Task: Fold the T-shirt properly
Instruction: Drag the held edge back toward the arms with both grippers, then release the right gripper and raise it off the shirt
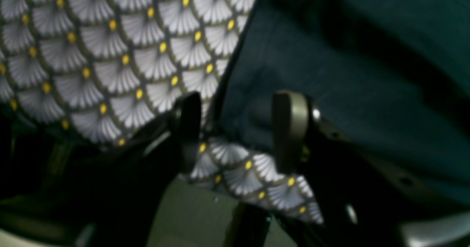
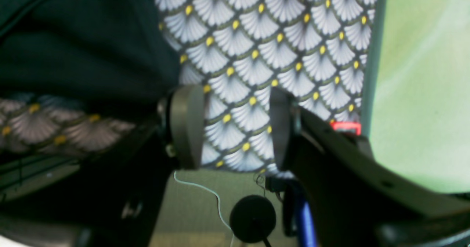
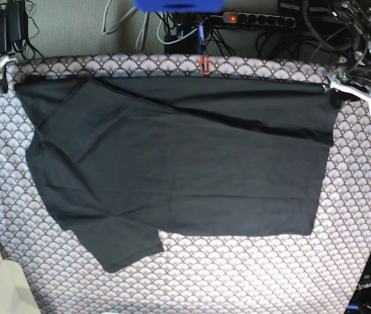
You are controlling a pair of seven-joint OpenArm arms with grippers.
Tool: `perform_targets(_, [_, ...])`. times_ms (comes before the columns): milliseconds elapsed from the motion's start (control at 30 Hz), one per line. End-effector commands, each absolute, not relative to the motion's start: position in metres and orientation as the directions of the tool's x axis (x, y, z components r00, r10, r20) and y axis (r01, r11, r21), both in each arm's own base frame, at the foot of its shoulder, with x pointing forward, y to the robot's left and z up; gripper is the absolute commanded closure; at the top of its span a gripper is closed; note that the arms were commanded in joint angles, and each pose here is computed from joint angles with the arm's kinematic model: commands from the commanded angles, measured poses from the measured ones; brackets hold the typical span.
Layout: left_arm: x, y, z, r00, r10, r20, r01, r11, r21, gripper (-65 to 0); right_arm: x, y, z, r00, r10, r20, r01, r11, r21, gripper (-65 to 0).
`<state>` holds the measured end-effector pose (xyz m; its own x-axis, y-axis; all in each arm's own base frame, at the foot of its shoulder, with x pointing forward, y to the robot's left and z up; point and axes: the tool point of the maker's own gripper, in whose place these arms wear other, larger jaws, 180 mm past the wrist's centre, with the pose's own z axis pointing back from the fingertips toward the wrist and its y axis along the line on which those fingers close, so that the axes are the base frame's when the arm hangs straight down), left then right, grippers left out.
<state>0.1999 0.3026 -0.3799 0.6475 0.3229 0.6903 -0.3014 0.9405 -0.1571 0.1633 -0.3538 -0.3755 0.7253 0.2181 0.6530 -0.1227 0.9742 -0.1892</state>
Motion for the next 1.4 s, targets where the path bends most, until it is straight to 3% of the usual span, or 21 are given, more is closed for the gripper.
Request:
perform_targets(0, [0.205,0.307,-0.368,0.621,0.304,0.723,-0.291,0.945,-0.147,-30.7,0.173,-0.343,-0.358,0.67,0.241,0.702,-0.143,0.97,-0.196,-30.2])
perform_targets(100, [0.207,0.306,-0.364,0.615,0.296,0.731,-0.287,0.947,-0.143,-30.7,0.173,-0.316,-0.341,0.627,0.276,0.729,-0.179,0.961,-0.21,-27.2])
perform_targets(233, [0.207,0.306,-0.363,0.613,0.295,0.732,-0.286,0.948,-0.143,-30.6,0.177,-0.292,-0.322,0.577,0.297,0.761,-0.195,0.955,-0.225,-8.5])
perform_targets(300, [0.207,0.306,-0.363,0.615,0.296,0.731,-0.286,0.948,-0.143,-27.4,0.176,-0.29,-0.322,0.578,0.289,0.763,-0.19,0.957,-0.219,-0.3])
perform_targets(433, [0.206,0.306,-0.363,0.618,0.293,0.729,-0.285,0.948,-0.14,-2.0,0.17,-0.274,-0.347,0.641,0.345,0.686,-0.265,0.938,-0.224,-1.5])
perform_targets(467, [0.206,0.306,-0.364,0.622,0.293,0.726,-0.284,0.949,-0.14,0.0,0.169,-0.265,-0.353,0.646,0.359,0.674,-0.292,0.931,-0.217,-1.5])
perform_targets(667, [0.206,0.306,-0.364,0.622,0.292,0.727,-0.284,0.949,-0.138,0.0,0.158,-0.212,-0.375,0.65,0.37,0.664,-0.402,0.909,-0.112,-1.5])
perform_targets(1367, [0.206,0.307,-0.364,0.62,0.29,0.729,-0.284,0.949,-0.137,0.0,0.146,-0.173,-0.404,0.682,0.35,0.643,-0.46,0.888,0.004,-1.8])
